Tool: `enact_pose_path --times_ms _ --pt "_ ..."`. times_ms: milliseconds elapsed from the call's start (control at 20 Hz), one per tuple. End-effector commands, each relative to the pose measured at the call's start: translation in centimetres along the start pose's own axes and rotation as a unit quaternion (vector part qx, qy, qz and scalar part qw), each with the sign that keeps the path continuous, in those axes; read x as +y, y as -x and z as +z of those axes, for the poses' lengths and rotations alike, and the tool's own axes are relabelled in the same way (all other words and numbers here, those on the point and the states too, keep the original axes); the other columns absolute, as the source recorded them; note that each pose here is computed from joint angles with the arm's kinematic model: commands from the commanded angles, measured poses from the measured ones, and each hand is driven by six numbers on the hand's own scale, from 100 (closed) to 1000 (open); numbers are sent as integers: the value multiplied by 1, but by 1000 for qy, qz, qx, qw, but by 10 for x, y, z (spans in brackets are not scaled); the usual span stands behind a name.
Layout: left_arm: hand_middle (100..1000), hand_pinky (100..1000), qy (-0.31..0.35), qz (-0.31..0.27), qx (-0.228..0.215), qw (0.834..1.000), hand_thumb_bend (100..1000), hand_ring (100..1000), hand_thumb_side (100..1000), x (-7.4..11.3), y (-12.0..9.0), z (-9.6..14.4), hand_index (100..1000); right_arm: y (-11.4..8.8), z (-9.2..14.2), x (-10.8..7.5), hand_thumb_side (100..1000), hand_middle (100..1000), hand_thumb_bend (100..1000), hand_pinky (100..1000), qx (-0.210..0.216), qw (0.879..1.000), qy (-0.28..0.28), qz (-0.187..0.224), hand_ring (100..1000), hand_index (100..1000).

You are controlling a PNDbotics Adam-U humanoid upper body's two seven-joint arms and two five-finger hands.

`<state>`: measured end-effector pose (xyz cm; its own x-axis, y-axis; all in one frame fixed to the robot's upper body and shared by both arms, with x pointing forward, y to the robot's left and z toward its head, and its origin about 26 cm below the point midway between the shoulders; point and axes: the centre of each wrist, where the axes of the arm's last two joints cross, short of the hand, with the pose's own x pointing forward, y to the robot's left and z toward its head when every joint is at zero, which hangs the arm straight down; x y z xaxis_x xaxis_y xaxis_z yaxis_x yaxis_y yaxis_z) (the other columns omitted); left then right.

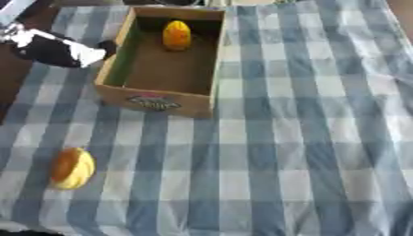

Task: Pick up objects on the table and place them in the box.

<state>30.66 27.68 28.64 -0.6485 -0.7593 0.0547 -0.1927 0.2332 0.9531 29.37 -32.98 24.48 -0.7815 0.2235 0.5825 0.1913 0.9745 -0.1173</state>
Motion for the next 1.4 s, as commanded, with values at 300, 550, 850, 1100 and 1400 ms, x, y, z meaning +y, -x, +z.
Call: enact_pose_path --times_ms 300,550,850,1100,1400 --pt "755 847 116 -1 6 993 530 812 216 -31 22 61 878 -10 -8 -6 595 576 100 770 -24 1000 0 17 780 719" --pt "760 842 178 40 47 982 527 811 241 -65 23 91 876 -10 -7 -6 597 576 100 770 -24 1000 4 16 780 719" --pt "771 843 215 64 66 972 527 817 200 -80 19 97 885 -9 -7 -5 593 577 100 770 -23 1000 5 11 779 719" --pt "786 855 229 51 87 968 561 824 165 -85 16 95 901 -9 -7 -4 601 576 100 770 -23 1000 6 9 779 719" --pt "785 843 242 15 104 965 532 817 126 -91 12 93 901 -9 -7 -3 603 577 100 771 -22 1000 6 6 779 719"
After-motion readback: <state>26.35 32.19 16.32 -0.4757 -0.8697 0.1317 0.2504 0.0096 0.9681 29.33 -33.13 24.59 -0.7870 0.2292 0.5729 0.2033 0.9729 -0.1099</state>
